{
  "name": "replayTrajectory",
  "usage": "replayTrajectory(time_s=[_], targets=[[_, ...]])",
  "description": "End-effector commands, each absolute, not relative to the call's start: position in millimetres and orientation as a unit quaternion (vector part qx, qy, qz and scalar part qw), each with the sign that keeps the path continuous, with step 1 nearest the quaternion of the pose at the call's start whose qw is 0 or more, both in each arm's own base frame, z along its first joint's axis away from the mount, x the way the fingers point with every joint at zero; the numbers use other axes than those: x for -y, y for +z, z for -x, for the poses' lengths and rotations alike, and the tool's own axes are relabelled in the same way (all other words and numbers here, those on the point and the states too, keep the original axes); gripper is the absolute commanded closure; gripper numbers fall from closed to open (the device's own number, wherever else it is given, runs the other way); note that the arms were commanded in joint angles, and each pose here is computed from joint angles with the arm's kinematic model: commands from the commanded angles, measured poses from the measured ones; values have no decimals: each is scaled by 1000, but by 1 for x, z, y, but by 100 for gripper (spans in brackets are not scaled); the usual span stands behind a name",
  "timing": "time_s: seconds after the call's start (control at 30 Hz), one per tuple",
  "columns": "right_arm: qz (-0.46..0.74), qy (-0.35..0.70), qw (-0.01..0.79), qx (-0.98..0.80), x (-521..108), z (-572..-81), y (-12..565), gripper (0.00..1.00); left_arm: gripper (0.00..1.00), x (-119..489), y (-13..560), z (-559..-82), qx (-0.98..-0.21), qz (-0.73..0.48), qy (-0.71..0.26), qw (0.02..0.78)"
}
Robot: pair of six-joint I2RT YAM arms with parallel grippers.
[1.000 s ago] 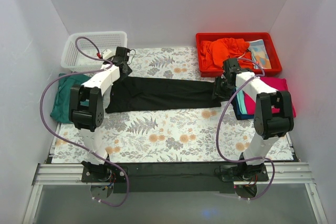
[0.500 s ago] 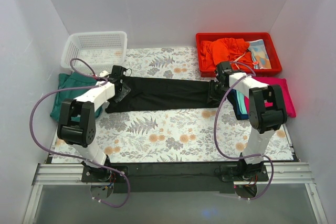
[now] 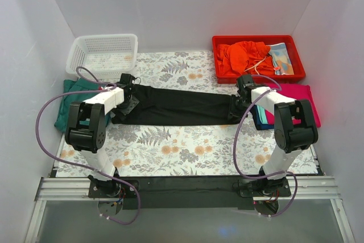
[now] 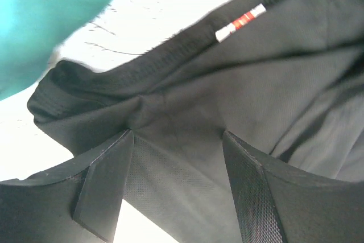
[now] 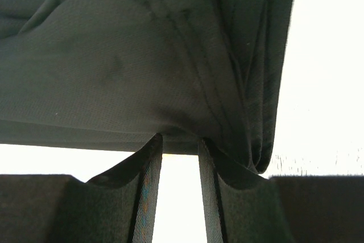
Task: Fold and stack the t-shirts
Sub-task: Fold the other side of the tshirt into a rectangle
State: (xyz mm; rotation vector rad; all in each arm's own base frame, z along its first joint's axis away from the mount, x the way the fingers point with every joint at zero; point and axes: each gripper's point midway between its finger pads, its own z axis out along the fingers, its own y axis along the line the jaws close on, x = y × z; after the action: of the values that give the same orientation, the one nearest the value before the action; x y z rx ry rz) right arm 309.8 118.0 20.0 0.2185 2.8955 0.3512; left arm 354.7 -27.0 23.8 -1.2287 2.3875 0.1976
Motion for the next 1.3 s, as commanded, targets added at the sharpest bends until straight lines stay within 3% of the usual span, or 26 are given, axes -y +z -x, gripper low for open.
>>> replayTrajectory(time_s=[0.0, 0.27, 0.67, 0.97, 1.27], targets=[[-94, 45, 24, -994, -86, -249, 1, 61, 37, 3, 10, -312, -860, 466, 123, 168], [-107, 24, 22, -994, -74, -221, 18, 63, 37, -12, 28, -278, -842, 498, 130, 166], [-101, 74, 93, -988, -89, -242, 66, 64, 38, 18, 121, -333, -856, 431, -28, 284], [-103, 76, 108, -986, -90, -247, 72, 65, 38, 48, 99, -337, -877, 394, -100, 257], [-108, 78, 115, -984, -89, -242, 75, 65, 37, 58, 70, -329, -889, 388, -105, 218]])
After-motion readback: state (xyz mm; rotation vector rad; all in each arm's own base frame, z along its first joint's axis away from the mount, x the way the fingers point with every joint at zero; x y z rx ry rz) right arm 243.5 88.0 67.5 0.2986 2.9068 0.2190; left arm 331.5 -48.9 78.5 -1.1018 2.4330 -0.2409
